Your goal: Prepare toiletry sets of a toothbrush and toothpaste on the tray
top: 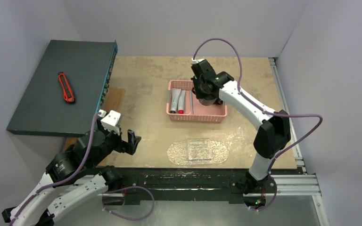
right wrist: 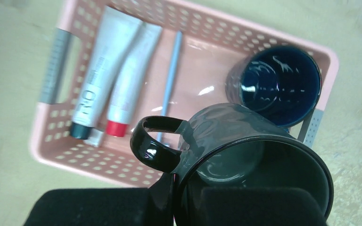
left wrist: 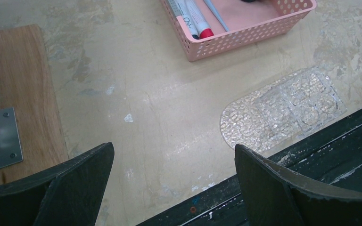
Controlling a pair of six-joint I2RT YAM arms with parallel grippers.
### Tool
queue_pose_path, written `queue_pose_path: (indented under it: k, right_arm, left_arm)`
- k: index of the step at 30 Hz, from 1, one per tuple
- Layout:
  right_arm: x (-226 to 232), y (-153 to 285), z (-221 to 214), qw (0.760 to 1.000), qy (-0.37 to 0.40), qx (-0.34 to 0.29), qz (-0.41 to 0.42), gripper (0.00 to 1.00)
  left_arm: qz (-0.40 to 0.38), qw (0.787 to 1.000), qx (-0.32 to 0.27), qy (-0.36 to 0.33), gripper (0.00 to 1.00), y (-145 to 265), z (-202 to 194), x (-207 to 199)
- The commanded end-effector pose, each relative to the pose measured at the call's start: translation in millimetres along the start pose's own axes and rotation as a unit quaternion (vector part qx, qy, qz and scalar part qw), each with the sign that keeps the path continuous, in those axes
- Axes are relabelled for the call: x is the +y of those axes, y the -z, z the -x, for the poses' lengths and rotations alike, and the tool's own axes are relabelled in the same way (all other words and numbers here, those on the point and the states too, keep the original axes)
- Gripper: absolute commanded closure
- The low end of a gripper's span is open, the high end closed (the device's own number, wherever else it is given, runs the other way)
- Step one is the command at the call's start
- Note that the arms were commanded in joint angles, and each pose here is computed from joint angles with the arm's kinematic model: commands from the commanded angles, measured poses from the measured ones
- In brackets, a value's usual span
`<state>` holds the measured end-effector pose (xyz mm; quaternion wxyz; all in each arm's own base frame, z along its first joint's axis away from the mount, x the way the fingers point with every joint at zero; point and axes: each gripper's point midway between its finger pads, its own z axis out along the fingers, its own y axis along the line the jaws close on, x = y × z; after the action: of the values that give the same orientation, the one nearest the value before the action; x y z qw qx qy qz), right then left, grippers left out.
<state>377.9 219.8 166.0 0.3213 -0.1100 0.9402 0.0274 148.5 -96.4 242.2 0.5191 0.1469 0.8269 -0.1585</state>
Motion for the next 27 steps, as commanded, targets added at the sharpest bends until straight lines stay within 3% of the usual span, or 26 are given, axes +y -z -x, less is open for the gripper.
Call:
queue_pose_path:
  k: [1,14,27]
  right_arm:
    - [18,62,47,0.995,0.021,-0.095,0.004,1.0]
    - [113,126,24,0.985,0.09,-0.117,0.086,1.0]
    - [187,141,-47,0.978,0.135,-0.081,0.138,1.0]
  left_arm:
    - [0.007,1.0,-0.007,-0.006,0.01,-1,3,2]
    - [0.019,1.0,-0.017,0.002,0.0,3,6,8]
    - [0.034,0.999,-0.038,0.017,0.0,11,10,17]
